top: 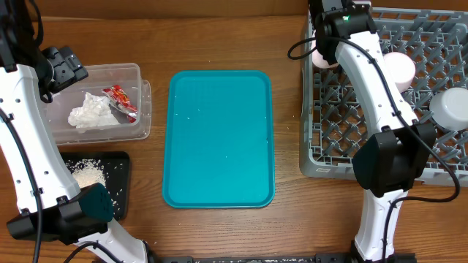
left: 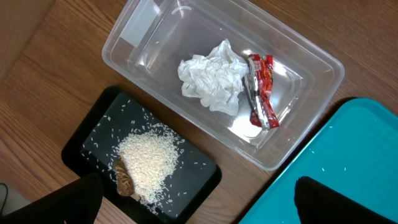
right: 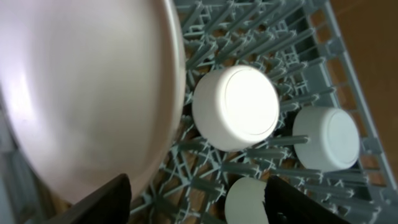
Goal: Sort waste into correct bins and load items into the dishwasher
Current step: 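Lift the plate and carry it right into the grey rack, then set the plate upright in the rack's left slots and release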
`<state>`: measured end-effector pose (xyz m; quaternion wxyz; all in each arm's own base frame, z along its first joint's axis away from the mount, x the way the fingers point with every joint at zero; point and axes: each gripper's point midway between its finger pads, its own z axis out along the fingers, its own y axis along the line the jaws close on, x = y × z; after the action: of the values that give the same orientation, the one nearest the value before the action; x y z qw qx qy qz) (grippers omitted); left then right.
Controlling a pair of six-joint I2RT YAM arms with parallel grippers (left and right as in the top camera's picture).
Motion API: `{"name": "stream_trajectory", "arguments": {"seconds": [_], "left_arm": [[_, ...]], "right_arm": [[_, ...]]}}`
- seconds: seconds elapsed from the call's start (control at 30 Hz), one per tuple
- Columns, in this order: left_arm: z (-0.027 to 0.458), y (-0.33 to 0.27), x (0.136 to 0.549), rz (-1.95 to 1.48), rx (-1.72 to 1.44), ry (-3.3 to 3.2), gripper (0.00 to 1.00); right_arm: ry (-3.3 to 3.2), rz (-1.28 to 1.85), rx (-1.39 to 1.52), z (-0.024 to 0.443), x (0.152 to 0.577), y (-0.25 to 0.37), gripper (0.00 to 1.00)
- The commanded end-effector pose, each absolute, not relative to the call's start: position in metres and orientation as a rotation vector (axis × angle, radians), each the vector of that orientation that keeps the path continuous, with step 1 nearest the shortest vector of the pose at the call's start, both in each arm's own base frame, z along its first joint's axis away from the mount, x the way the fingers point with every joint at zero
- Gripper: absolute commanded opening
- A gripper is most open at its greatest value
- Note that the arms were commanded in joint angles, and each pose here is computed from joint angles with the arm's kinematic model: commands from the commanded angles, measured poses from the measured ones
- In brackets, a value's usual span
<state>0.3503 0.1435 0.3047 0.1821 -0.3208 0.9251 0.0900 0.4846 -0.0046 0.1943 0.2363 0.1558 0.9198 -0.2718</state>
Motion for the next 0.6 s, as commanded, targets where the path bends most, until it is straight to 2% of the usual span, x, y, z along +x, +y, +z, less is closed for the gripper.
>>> {"name": "stream_trajectory", "arguments": {"seconds": [0.0, 0.13, 0.27, 0.57], "left_arm": [[0.309, 0.145, 0.348, 0.262, -0.884, 2.607, 1.00], [0.309, 0.145, 0.348, 0.262, -0.884, 2.607, 1.00], [0.309, 0.145, 0.348, 0.262, -0.884, 2.608, 1.00], [0.309, 0.145, 0.348, 0.262, -0.884, 2.608, 1.00]], "right_arm": [[2.471, -0.482, 0.497, 0.245, 0.481, 0.016, 0.77], [2.463, -0.244, 0.505, 0.294, 0.458, 0.034, 0.79], [2.463, 0.031, 0.487, 0.339, 0.415, 0.056, 0.83], [2.504, 0.348, 0.290, 0.389, 0.317, 0.100, 0.85]]}}
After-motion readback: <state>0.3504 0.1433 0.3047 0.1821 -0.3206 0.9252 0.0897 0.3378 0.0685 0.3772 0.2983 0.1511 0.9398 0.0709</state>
